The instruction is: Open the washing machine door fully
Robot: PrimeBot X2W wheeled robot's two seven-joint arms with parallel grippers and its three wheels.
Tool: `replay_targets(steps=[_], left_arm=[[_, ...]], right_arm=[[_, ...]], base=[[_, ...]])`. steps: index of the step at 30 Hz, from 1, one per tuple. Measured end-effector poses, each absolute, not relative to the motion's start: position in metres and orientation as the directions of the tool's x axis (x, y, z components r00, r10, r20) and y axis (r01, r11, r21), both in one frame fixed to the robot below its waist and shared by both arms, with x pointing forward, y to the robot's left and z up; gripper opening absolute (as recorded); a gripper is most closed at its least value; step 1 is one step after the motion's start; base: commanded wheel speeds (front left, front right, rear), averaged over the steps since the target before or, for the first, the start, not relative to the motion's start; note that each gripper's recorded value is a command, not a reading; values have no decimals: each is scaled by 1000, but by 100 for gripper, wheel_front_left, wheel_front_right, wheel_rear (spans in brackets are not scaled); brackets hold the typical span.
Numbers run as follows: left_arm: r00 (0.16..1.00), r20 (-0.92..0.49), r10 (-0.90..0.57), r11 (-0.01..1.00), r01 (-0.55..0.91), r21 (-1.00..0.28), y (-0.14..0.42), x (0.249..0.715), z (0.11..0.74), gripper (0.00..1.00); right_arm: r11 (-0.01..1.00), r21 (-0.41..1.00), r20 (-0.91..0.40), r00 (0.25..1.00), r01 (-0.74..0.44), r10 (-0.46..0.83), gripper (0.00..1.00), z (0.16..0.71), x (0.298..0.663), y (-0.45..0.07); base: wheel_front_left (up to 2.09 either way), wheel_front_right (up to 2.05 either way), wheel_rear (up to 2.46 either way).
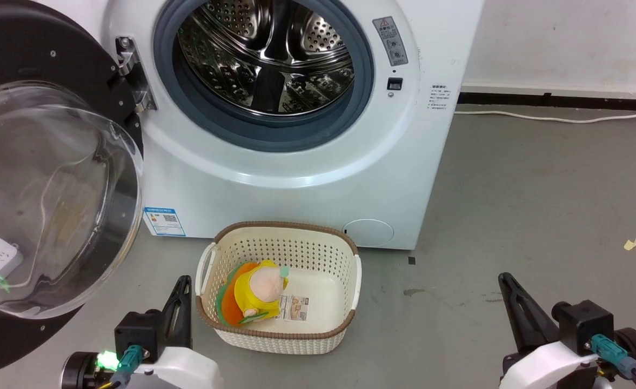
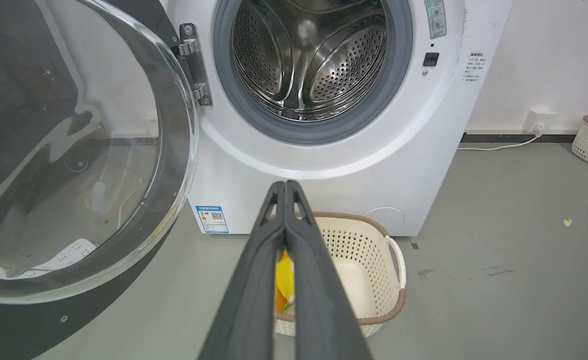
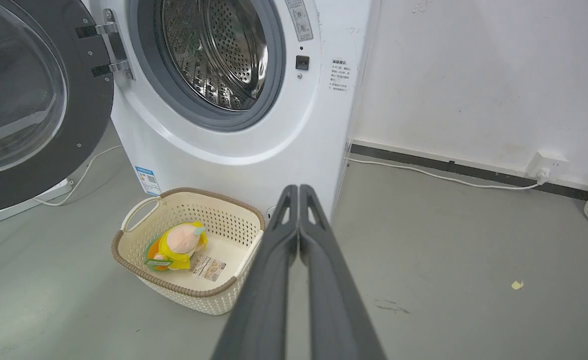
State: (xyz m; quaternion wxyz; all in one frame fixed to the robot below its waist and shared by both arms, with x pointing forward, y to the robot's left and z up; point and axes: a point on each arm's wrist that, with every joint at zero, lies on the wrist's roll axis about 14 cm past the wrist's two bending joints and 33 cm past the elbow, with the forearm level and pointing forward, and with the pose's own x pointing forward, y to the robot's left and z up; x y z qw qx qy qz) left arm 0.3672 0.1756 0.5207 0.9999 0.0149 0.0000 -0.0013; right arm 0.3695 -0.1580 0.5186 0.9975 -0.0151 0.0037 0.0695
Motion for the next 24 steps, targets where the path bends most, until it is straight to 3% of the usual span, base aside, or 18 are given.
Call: replay_targets(steps=[24], left_arm=[[1000, -19, 6, 999, -5, 40, 179, 369, 522, 0]], right_arm=[[990, -45, -23, 991, -131, 130, 0, 521, 369, -160]], base=[[0, 0, 0]])
